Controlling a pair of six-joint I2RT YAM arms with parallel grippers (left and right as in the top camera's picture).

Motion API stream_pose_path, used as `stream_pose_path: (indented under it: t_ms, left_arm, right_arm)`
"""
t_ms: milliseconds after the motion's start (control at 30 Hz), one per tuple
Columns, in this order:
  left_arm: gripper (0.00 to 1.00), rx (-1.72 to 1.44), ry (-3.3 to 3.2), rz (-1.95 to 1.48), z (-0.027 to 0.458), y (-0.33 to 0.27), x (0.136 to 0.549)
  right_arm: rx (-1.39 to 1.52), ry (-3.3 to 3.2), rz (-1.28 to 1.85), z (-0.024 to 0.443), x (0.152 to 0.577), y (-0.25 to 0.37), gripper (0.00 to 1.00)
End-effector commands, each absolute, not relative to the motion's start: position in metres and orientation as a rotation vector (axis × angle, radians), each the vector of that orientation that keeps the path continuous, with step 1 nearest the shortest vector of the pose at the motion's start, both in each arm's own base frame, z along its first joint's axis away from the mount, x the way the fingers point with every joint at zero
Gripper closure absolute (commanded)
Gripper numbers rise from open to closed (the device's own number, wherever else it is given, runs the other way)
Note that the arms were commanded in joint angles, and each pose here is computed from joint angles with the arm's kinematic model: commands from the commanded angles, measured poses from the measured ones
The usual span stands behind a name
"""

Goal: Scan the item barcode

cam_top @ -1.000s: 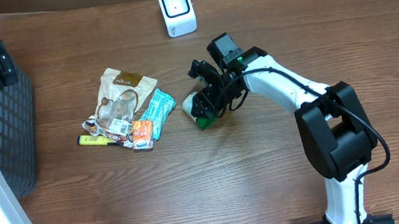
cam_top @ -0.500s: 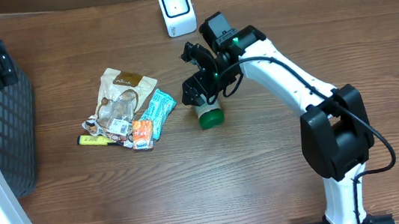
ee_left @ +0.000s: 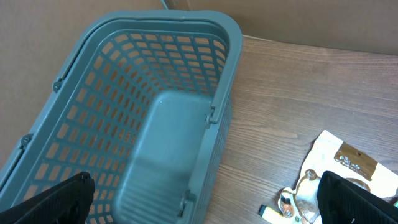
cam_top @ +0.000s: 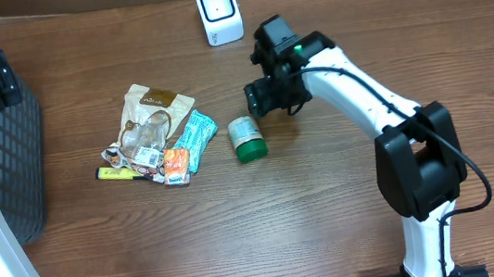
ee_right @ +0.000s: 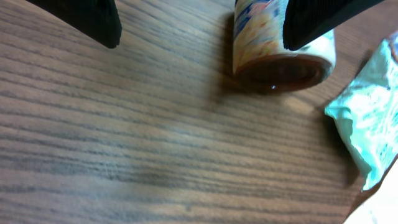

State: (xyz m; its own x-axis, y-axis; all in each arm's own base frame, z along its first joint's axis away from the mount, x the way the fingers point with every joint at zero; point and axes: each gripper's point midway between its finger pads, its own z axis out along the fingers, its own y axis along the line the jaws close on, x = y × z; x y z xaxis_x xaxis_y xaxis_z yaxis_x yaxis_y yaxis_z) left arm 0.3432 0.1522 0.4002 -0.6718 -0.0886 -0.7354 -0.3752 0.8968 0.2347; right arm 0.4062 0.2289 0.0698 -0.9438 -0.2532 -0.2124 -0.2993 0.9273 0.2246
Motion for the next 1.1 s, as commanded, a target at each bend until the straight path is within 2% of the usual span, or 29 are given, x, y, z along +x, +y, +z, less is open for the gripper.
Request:
stream_pose_path:
  t_ms: [0,233,533,767,1067]
  left_arm:
    - [0.00,-0.323,2.282,0.493,0.401,0.156,0.344]
    - [0.00,-0.323,2.282,0.493,0.401,0.156,0.344]
    - [0.00,-0.323,2.282,0.493,0.401,0.156,0.344]
    - [0.00,-0.323,2.282,0.493,0.401,0.156,0.344]
    - [0.00,-0.323,2.282,0.493,0.401,0.156,0.344]
  right_arm:
    - [-0.542,2.891,0.526,0.078,0.396,0.245,0.14]
    - [-0.647,2.860,0.497,0.088,0.386,0.266,0.12]
    - [-0.594,2.894,0.214,0.071,0.373,0.267,0.14]
    - [-0.655,2.889,0.186,0.056,0.359,0.277,0.14]
    - [-0.638,2.879,0.181,0.049,0.362,0.276,0.16]
